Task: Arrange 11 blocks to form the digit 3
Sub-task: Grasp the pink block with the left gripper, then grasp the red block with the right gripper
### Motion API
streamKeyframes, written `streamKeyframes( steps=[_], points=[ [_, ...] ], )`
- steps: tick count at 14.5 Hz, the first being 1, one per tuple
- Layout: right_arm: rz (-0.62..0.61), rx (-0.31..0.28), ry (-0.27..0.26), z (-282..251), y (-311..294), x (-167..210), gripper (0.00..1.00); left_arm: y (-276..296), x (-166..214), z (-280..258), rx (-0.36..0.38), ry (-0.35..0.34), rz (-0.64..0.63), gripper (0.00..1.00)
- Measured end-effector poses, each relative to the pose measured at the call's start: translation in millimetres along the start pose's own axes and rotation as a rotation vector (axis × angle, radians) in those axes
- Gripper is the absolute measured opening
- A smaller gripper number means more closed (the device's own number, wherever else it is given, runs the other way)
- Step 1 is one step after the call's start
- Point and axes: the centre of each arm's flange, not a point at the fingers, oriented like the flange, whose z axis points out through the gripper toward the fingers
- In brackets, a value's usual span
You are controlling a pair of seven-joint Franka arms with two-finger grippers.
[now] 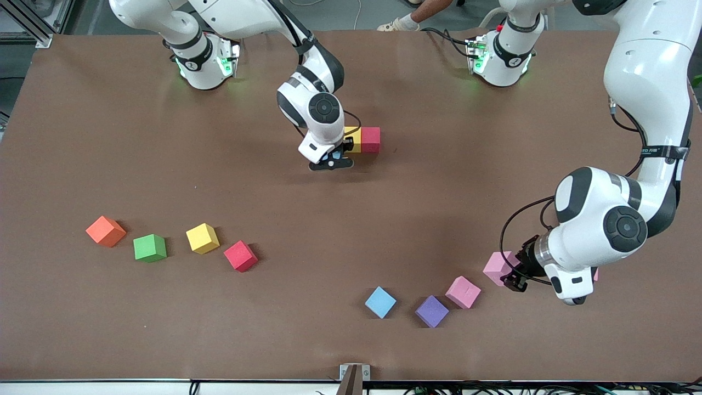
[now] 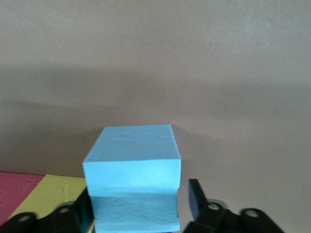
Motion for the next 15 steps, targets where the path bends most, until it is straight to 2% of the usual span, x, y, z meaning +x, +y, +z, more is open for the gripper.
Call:
streamKeyframes(
  steps=[1, 2, 5, 9, 11, 15],
  points=[
    [0.003, 0.001, 0.002, -0.5, 0.0, 0.5, 0.98, 0.0, 0.0, 0.0, 0.0, 0.0, 0.0, 0.15],
    [0.006, 0.005, 0.007, -2.2, 0.0, 1.8, 1.0, 0.0, 0.0, 0.0, 0.0, 0.0, 0.0, 0.15],
    [0.026, 0.031, 0.038, -19.9, 2.0, 13.6, 1.0, 0.0, 0.0, 0.0, 0.0, 0.0, 0.0, 0.15],
    [0.095, 0.096, 0.113, -73.5, 25.7, 50.3, 1.0, 0.0, 0.0, -0.1, 0.0, 0.0, 0.0, 0.15],
    [0.173, 0.122, 0.15, -99.3, 61.4, 80.9, 1.0, 0.0, 0.0, -0.1, 0.0, 0.0, 0.0, 0.15],
    [0.388, 0.17, 0.211, -135.7, 177.2, 159.5, 1.0, 0.1, -0.1, -0.2, 0.0, 0.0, 0.0, 0.15]
  ],
)
